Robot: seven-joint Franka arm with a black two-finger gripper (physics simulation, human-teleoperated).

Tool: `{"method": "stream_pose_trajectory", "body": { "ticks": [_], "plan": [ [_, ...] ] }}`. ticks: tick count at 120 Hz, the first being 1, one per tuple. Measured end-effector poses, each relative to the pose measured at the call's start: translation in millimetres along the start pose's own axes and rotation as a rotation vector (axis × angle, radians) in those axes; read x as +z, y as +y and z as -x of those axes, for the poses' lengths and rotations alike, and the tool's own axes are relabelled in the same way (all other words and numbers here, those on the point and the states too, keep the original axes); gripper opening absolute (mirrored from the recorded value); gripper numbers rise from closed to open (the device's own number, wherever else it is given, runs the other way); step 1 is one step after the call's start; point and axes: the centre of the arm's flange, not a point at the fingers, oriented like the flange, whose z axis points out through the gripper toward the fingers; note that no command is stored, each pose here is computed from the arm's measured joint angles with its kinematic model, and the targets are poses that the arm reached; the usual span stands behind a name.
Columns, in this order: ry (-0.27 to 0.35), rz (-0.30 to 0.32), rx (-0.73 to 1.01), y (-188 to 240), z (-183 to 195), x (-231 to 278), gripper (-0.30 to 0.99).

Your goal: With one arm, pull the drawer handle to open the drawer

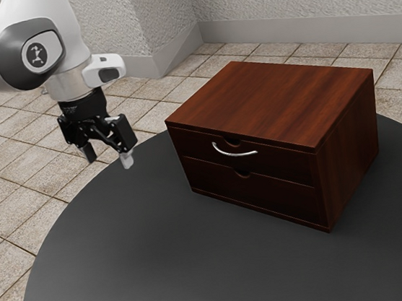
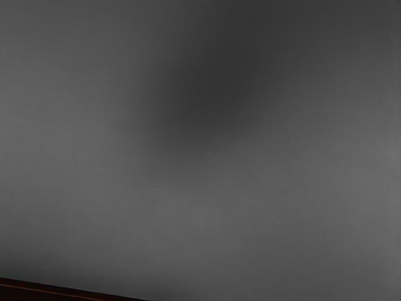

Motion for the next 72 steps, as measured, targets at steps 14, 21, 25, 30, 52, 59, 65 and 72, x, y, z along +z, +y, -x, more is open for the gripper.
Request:
{"method": "stream_pose_trajectory", "body": {
  "ticks": [14, 21, 25, 30, 52, 59, 65, 72],
  "plan": [
    [0.0, 0.001, 0.005, 2.9, -0.2, -0.1, 0.69],
    [0.0, 0.002, 0.006, 3.7, -0.2, -0.2, 0.69],
    [0.0, 0.002, 0.006, 3.7, -0.2, -0.2, 0.69],
    [0.003, 0.005, 0.005, 3.3, 0.2, -1.3, 0.69],
    [0.151, 0.05, -0.053, -1.9, 29.0, -82.8, 0.69],
    [0.177, 0.06, -0.112, -3.9, 38.6, -98.8, 0.69],
    [0.181, 0.068, -0.176, -3.2, 42.1, -103.9, 0.69],
    [0.18, 0.076, -0.254, 5.6, 44.3, -107.4, 0.69]
  ]
}}
